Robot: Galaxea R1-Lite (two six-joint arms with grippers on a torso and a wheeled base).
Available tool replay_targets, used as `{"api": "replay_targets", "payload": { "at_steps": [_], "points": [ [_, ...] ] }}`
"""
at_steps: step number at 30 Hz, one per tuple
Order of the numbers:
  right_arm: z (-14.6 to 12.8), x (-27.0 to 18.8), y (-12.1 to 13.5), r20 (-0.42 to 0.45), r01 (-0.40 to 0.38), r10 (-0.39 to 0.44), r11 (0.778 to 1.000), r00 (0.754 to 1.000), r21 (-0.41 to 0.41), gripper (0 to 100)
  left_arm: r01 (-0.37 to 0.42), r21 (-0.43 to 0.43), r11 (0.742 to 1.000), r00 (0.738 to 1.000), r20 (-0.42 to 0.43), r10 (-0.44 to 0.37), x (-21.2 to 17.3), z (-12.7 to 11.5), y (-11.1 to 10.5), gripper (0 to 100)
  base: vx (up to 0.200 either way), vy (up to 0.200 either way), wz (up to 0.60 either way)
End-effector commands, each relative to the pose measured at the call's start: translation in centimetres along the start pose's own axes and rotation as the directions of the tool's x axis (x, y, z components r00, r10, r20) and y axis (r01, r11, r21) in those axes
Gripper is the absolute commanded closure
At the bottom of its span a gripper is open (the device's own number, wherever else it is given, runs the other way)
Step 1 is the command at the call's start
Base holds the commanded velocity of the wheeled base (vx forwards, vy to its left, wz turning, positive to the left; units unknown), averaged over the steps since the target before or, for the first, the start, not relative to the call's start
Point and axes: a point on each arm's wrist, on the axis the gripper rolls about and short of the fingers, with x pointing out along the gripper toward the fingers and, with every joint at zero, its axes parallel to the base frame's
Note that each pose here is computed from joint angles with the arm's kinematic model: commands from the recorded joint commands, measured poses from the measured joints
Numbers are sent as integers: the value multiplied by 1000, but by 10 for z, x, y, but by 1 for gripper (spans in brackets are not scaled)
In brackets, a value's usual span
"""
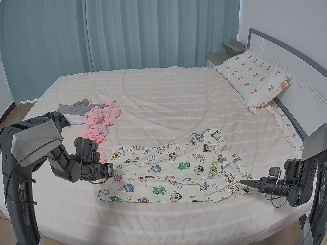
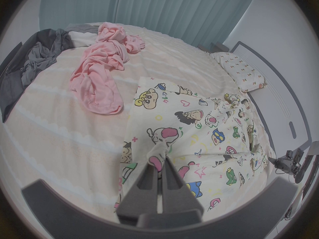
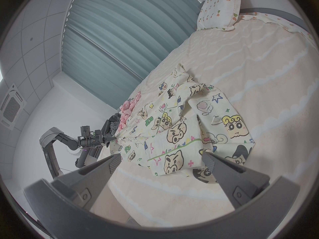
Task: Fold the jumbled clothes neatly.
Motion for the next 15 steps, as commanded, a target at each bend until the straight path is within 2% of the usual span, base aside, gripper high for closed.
{"api": "replay_targets", "payload": {
  "at_steps": [1,4,5,15],
  "points": [
    [1,0,0,6,-3,3,1000,1000,-7,0,-12,1,1000,1000,15,12,-1,3,-1,100,0,0,0],
    [1,0,0,6,-3,3,1000,1000,-7,0,-35,4,999,999,24,35,0,3,-2,100,0,0,0],
    [1,0,0,6,-3,3,1000,1000,-7,0,-40,5,999,999,22,40,0,3,-1,0,0,0,0],
    [0,1,-1,2,-2,2,1000,1000,-8,0,-43,62,997,999,21,42,-3,2,-1,0,0,0,0]
  ]
}}
